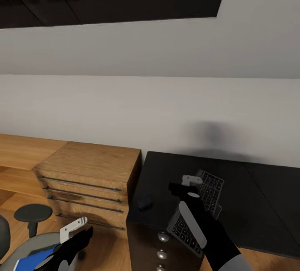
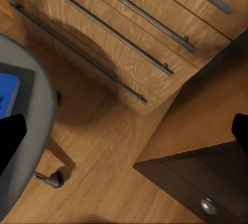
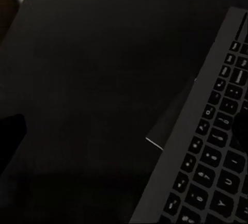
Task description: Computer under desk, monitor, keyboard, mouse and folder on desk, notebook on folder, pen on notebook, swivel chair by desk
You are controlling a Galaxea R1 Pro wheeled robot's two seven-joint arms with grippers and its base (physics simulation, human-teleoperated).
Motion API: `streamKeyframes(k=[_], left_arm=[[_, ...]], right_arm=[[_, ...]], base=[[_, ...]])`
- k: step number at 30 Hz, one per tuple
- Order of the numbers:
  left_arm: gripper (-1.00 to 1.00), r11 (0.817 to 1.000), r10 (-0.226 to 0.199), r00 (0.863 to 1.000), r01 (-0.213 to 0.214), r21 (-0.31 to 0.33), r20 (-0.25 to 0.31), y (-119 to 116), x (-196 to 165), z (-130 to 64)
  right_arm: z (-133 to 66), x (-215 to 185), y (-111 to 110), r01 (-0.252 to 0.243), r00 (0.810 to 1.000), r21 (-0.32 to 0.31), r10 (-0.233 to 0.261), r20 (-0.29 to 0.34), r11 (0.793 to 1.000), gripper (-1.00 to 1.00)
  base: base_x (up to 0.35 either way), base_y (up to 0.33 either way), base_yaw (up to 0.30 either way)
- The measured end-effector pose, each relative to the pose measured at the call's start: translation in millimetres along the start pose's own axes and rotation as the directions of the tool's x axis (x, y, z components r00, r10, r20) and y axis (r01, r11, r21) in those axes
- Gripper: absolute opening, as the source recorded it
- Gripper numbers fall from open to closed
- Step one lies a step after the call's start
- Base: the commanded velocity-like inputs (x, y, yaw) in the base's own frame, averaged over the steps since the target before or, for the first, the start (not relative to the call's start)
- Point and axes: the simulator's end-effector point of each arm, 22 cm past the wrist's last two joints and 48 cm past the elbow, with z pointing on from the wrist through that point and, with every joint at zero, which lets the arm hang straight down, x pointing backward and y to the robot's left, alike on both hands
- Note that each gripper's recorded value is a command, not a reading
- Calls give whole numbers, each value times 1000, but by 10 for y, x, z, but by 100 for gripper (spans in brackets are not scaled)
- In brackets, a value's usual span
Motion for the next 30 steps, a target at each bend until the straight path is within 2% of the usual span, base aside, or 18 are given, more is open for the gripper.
streamKeyframes(k=[21, 30], left_arm=[[100, 1000, 1, 1000, -1, 4, 3, -15, -23, -8], [100, 1000, 1, 1000, -1, 3, 3, 9, 58, 80]], right_arm=[[84, 175, -133, 18, 999, 30, -17, -38, 999, 100], [159, 280, -143, 19, 999, 31, -18, -38, 999, 100]], base=[[17, 0, 4], [0, 0, 0]])
